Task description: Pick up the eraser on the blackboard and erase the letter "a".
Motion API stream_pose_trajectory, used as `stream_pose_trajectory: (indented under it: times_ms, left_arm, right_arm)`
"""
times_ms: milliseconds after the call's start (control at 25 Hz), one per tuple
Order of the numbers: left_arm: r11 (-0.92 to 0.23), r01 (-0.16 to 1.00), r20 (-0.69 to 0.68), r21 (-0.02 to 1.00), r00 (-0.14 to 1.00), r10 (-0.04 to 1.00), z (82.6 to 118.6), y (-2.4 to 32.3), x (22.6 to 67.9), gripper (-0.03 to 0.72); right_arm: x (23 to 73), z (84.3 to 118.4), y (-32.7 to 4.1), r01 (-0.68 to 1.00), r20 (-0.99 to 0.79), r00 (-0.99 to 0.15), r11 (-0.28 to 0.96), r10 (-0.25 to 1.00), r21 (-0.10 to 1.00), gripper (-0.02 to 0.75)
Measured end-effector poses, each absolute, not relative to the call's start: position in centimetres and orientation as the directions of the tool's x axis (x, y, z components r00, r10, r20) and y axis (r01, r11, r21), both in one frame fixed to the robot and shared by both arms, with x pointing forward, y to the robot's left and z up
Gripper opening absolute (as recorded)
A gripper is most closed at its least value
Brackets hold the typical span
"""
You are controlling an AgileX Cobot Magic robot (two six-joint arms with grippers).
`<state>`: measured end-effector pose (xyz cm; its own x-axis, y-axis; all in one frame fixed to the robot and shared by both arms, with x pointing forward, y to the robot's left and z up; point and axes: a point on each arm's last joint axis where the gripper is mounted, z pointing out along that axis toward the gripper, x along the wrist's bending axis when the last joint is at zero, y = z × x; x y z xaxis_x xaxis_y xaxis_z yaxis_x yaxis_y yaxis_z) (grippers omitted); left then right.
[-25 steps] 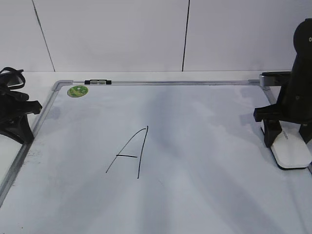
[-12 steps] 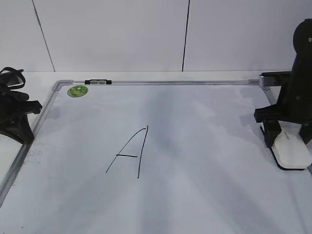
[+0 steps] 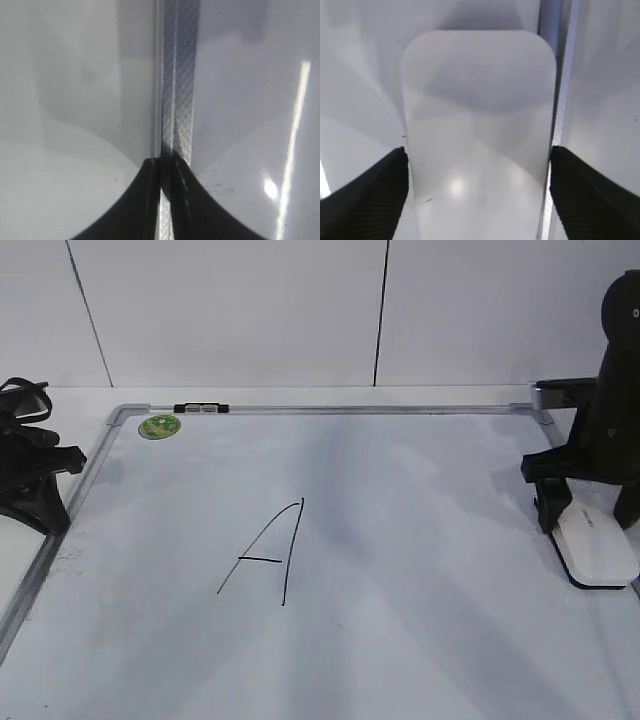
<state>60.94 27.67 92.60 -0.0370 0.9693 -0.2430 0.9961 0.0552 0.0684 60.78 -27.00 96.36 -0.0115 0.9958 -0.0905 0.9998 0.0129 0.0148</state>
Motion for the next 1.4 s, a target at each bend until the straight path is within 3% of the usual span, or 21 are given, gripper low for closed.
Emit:
stream_pose_trajectory:
  times_ms: [200,440,560,1160,1400]
  left_arm:
    - [0.056,0.996,-0.243,0.07,-0.037,0.969,92.6,27.7,61.0,0.083]
    - [0.05,0.996,-0.233,0.075,-0.031,0.972,92.5,27.8,61.0,0.293]
    - [0.05,0.995,-0.233,0.082,-0.03,0.972,92.7,27.8,61.1,0.342]
    - [0.0,0.951,-0.25,0.31,0.081,0.965,106.3,27.5,59.4,0.359]
    - [0.002,0.934,-0.282,0.356,0.105,0.954,109.7,27.2,57.2,0.359]
  right_arm:
    - [61.8,98.2,-26.9,0.999,-0.089,-0.004,0.009,0.996,0.051,0.672]
    - [62.4,99.9,-26.9,0.998,-0.089,0.002,0.004,0.996,0.07,0.671]
    - [62.8,101.0,-26.8,0.996,-0.082,0.008,0.0,0.997,0.091,0.671]
    - [60.8,108.9,-26.5,0.957,-0.003,0.027,-0.025,1.0,0.291,0.654]
    - [58.0,113.3,-26.6,0.917,0.034,0.024,-0.035,0.999,0.396,0.577]
